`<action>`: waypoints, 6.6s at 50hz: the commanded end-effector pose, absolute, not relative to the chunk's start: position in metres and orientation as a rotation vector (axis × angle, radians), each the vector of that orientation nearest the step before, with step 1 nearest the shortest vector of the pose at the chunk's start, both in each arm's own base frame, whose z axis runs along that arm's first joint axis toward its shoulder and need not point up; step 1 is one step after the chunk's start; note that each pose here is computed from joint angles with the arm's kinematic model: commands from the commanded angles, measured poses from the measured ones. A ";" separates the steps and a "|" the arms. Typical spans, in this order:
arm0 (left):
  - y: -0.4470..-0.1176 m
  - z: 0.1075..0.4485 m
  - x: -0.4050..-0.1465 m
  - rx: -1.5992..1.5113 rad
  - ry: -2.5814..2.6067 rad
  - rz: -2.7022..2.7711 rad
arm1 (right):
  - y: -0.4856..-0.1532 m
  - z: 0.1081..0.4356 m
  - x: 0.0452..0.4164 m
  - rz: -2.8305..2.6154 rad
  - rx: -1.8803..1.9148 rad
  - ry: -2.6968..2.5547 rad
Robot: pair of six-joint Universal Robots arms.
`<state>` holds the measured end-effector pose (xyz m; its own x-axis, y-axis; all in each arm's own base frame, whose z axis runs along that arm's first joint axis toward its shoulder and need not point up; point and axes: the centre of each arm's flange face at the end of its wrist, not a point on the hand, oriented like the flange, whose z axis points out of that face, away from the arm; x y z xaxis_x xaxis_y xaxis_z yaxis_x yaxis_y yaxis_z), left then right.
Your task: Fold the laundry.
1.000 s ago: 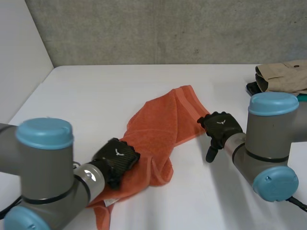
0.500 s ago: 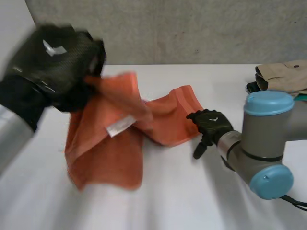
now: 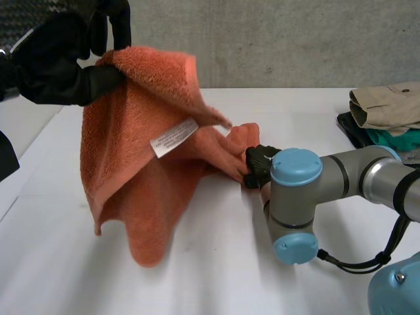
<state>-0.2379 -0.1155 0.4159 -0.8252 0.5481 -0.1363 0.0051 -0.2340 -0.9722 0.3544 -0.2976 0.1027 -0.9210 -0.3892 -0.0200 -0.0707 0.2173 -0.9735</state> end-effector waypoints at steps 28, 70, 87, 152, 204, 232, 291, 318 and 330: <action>-0.309 0.199 -0.252 -1.091 -2.285 1.692 | -0.301 0.257 0.224 -1.451 -1.169 2.335; -0.381 0.151 -0.217 -1.668 -1.874 2.084 | -0.296 0.168 0.244 -1.869 -1.284 2.112; -0.352 0.148 -0.221 -1.766 -1.966 1.936 | -0.289 0.162 0.238 -1.839 -1.131 2.222; -0.336 0.292 -0.197 -1.305 -2.390 2.196 | -0.302 0.287 0.215 -1.514 -1.582 2.527; -0.394 0.170 -0.203 -1.146 -2.162 2.371 | -0.352 0.132 0.235 -1.756 -1.207 2.375; -0.330 0.190 -0.179 -1.259 -2.471 2.041 | -0.325 0.175 0.194 -1.603 -1.123 2.552; -0.392 0.453 -0.210 -0.529 -1.410 3.127 | -0.401 0.408 0.202 -2.989 -0.545 1.639; -0.382 0.147 -0.195 -1.536 -2.231 2.214 | -0.363 0.177 0.198 -1.719 -1.292 2.560; -0.275 0.158 -0.141 -1.971 -2.575 1.403 | -0.269 0.211 0.143 -0.952 -1.747 2.715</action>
